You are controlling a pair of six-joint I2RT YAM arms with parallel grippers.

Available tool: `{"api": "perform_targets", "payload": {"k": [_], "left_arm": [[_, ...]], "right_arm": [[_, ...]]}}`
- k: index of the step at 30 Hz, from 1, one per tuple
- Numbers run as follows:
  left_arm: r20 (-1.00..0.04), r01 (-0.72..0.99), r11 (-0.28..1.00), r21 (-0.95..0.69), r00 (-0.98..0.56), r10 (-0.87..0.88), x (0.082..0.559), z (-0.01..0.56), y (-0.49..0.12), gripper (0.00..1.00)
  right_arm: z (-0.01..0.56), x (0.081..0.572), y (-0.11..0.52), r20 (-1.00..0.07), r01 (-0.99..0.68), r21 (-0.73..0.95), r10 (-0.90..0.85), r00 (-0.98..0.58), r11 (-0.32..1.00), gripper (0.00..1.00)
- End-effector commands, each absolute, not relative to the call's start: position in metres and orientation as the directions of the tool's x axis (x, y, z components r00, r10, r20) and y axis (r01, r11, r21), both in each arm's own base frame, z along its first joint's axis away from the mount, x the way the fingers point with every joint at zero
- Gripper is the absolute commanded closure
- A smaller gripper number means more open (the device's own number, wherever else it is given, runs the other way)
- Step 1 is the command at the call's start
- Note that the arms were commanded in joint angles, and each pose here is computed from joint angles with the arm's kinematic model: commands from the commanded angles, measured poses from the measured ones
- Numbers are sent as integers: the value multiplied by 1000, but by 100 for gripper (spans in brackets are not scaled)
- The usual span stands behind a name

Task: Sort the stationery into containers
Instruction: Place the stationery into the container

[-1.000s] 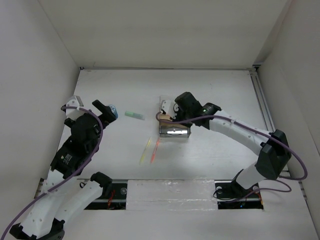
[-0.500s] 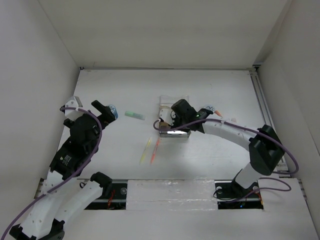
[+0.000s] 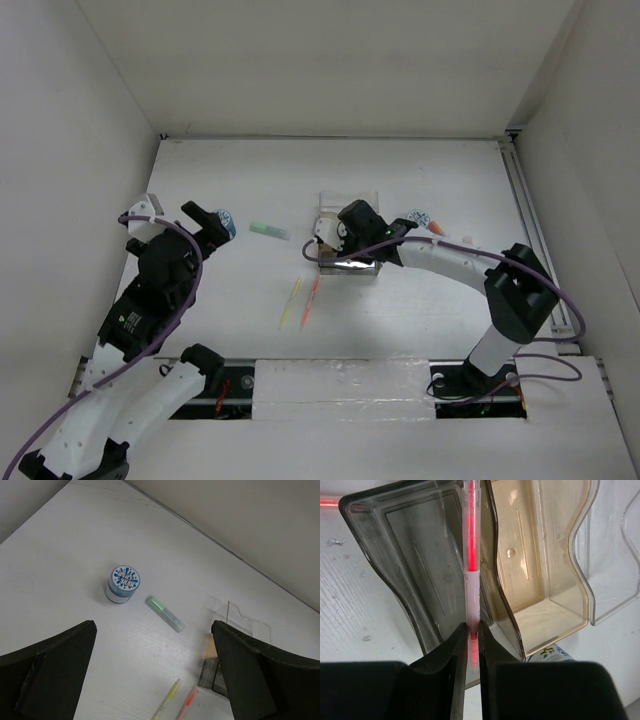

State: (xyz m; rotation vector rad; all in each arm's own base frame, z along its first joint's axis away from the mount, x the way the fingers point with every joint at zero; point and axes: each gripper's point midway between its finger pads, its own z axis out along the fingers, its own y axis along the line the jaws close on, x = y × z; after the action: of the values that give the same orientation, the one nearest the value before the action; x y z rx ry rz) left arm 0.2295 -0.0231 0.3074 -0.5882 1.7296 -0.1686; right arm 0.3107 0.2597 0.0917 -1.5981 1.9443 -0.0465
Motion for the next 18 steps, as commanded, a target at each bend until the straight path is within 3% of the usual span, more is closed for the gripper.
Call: {"api": "perform_targets", "payload": {"k": [1,12,14,18], "left_arm": [[-858,-298,838,-458,-98,-504,228,312,-20,0],[-858,-298,838,-458,-98,-504,228,312,-20,0],[-858,-298,838,-458,-98,-504,228,312,-20,0],[-862,-297,842,-450,-100,-496,228,312,-20,0]], "right_arm": [[94,319,266,-461,-863,-408,-883,-89,300,100],[94,326,258,-451,-849,-402,-881,-144,344,99],[96,326,260,-455,-853,-396,-879,-141,341,95],[91,323,258,-443,-857,-384,-883,-156,344,79]]}}
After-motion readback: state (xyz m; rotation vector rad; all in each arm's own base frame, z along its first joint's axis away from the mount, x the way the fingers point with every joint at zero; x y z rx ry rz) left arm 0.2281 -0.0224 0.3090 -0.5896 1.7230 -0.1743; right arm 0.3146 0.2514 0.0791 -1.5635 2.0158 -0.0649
